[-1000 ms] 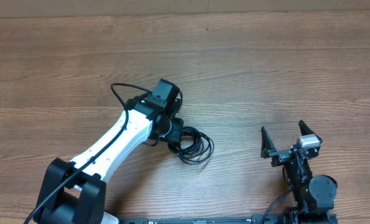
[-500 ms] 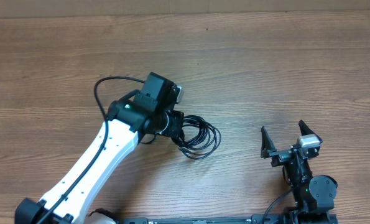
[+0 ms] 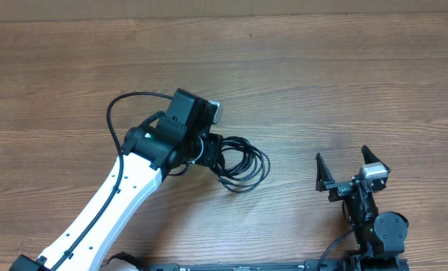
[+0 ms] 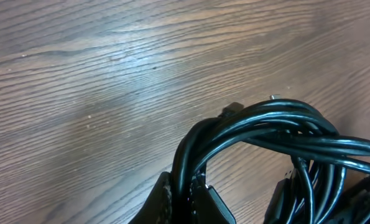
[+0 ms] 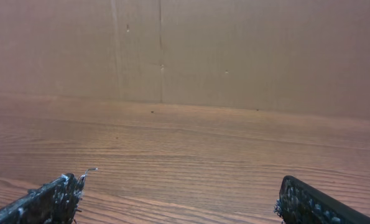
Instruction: Untangle cables
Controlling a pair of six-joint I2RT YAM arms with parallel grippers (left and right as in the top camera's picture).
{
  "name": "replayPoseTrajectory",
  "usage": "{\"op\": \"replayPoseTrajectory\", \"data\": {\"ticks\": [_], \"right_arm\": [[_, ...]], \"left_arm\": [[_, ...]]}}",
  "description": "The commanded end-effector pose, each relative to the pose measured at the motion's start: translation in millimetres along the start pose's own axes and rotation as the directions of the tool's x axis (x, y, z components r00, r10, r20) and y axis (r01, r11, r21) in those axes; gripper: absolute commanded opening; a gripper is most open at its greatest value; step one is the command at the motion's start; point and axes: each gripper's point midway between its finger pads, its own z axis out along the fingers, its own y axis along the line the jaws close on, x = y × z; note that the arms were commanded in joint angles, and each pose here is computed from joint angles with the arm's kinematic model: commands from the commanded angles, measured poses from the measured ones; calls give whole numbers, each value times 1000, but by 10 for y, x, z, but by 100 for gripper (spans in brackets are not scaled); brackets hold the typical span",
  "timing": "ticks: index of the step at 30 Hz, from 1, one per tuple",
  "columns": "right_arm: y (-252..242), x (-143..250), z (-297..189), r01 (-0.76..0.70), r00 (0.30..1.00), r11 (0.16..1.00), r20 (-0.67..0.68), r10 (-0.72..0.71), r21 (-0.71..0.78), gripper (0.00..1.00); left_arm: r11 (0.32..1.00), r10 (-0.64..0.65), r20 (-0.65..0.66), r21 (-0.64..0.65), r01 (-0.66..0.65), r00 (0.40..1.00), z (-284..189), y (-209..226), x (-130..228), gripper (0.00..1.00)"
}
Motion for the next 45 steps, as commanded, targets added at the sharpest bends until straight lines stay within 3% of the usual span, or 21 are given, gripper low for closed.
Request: {"op": "replayPoseTrajectory", "data": {"ticks": [1, 6, 12, 23, 40, 45], "right_arm": [[-5, 15, 0, 2, 1000, 1000, 5, -2, 5, 100], [-5, 16, 0, 2, 1000, 1000, 5, -2, 5, 100], [-5, 16, 0, 2, 1000, 1000, 5, -2, 5, 100], [-5, 16, 0, 2, 1000, 1000, 5, -2, 5, 100], [-5, 16, 0, 2, 1000, 1000, 5, -2, 5, 100], [-5, 15, 0, 2, 1000, 1000, 5, -2, 5, 100]], "left_arm": [[997, 41, 54, 60, -45, 998, -117, -270, -95, 4], [994, 68, 89, 84, -76, 994, -101, -447, -140, 4], [999, 14, 125, 45, -20, 992, -82, -434, -212, 4], [999, -1, 96, 43, -3, 995, 11, -463, -167, 4], [993, -115, -87, -35, 112, 990, 637, -332, 83, 4], [976, -214, -132, -76, 205, 968, 813, -331, 200, 4]]}}
